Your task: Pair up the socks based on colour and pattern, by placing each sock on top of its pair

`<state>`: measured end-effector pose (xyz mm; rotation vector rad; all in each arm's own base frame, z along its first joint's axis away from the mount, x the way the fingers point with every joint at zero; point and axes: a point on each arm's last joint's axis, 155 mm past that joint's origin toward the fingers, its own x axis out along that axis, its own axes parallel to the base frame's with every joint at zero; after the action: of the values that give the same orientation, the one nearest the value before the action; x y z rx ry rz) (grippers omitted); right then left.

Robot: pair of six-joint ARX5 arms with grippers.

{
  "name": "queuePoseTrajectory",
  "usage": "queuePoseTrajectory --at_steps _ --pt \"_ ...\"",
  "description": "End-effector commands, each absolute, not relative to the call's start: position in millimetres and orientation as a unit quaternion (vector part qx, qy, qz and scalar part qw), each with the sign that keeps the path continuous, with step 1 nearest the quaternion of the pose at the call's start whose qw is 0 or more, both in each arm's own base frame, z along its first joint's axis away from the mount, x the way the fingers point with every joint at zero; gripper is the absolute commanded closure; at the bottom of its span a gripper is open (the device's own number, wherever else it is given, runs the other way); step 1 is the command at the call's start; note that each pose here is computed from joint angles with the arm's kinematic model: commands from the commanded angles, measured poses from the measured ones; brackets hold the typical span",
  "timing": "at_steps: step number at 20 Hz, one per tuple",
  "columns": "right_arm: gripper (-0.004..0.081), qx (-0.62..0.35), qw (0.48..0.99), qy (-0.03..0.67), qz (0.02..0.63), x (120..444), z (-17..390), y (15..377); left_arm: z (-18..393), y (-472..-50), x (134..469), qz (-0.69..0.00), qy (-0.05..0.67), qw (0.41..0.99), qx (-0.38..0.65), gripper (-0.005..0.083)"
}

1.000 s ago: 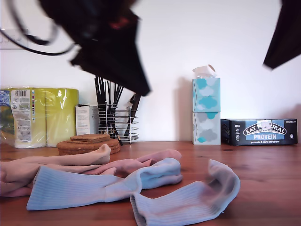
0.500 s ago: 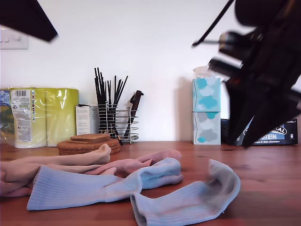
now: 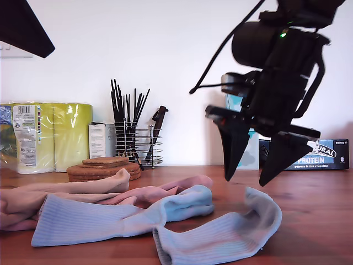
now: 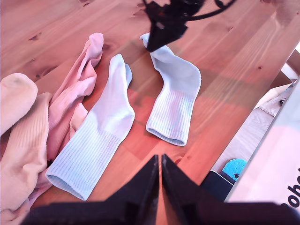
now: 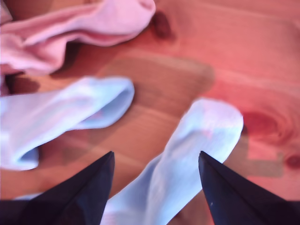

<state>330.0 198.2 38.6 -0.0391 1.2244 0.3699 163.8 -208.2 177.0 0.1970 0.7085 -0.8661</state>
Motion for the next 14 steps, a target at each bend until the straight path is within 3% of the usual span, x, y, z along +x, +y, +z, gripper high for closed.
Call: queuePoseTrajectory --at_steps 1,3,5,7,9,14 --pt "0.0243 -0.036 0.785 0.598 0.158 321.7 17.4 190.5 173.0 -206.8 163.8 -0.407 0.339 0.843 0.093 0.0795" --pt "0.0244 -0.043 0.778 0.609 0.152 319.1 9.5 187.5 173.2 -206.6 164.3 -0.406 0.339 0.844 0.094 0.0795" --pt "0.0333 -0.050 0.771 0.617 0.148 314.7 6.4 183.7 173.3 -206.3 164.9 -0.404 0.338 0.845 0.094 0.0795" --pt "0.0536 -0.061 0.774 0.612 0.152 316.9 6.7 182.9 173.4 -206.3 165.0 -0.404 0.337 0.845 0.094 0.0795" --pt "0.0792 -0.082 0.778 0.598 0.174 322.0 8.4 185.9 173.3 -205.5 166.0 -0.401 0.337 0.846 0.096 0.0795" --pt "0.0783 -0.165 0.774 0.546 0.276 335.1 13.9 192.5 173.3 -203.6 168.4 -0.394 0.335 0.850 0.098 0.0795"
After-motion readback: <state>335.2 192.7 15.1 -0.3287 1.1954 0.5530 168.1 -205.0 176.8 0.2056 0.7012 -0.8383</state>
